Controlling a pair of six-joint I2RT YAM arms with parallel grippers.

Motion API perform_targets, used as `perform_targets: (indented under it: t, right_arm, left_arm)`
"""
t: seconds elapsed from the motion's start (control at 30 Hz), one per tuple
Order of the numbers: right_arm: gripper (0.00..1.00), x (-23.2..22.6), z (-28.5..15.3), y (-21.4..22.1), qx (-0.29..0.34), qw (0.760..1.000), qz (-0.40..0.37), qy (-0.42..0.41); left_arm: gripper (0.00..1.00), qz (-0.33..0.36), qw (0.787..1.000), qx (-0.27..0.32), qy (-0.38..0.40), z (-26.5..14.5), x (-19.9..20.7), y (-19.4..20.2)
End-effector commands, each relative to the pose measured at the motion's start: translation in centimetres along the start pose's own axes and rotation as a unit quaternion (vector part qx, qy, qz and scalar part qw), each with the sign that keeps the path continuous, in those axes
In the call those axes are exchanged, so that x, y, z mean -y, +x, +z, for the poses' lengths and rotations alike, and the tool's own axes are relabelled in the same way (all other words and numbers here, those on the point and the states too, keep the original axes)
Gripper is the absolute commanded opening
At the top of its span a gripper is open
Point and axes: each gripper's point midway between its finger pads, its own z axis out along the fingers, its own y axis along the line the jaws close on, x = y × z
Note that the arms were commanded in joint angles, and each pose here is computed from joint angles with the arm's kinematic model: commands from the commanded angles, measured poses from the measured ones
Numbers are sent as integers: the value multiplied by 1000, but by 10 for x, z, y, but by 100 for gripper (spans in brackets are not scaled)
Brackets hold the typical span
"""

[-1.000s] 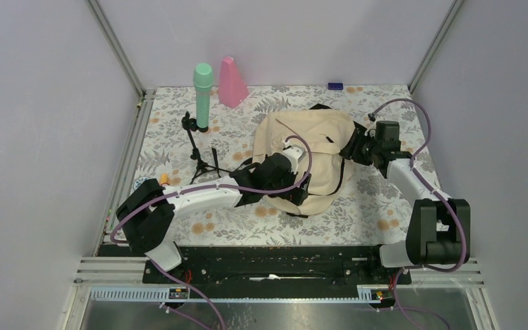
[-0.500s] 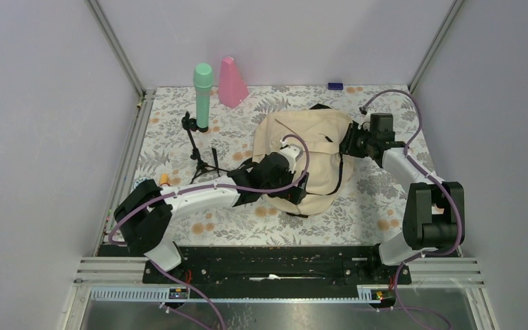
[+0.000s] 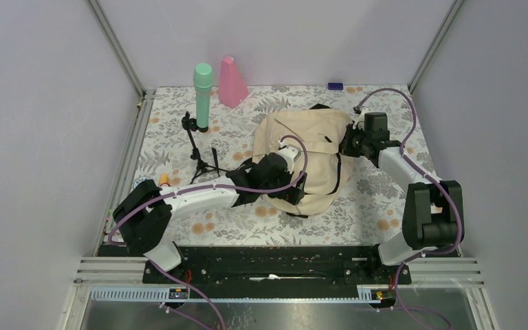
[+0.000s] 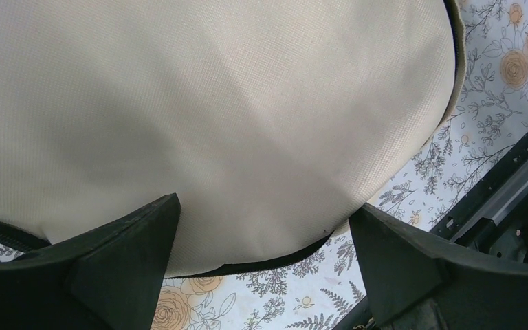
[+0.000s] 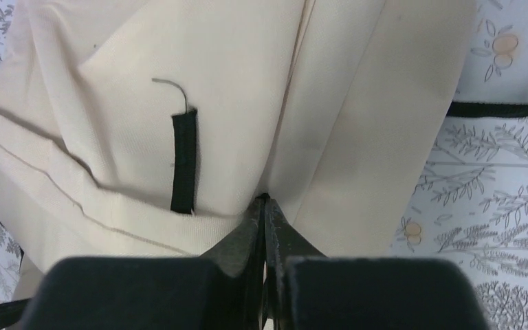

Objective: Pack the student bag
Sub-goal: Zip the student bag at the center of the board.

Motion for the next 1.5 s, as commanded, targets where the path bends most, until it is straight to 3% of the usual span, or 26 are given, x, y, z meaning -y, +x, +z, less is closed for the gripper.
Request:
perform_targets:
  t: [0.0,1.47]
  right_arm:
    - [0,-12,-18,0,20,1000,4,-7]
    - [0,-86,-107,53,20,991,10,-136]
  left_arm:
    - [96,-7,999,37,-2,-10,-2,-20]
    - [96,-36,998,51,26,-2,7,-31]
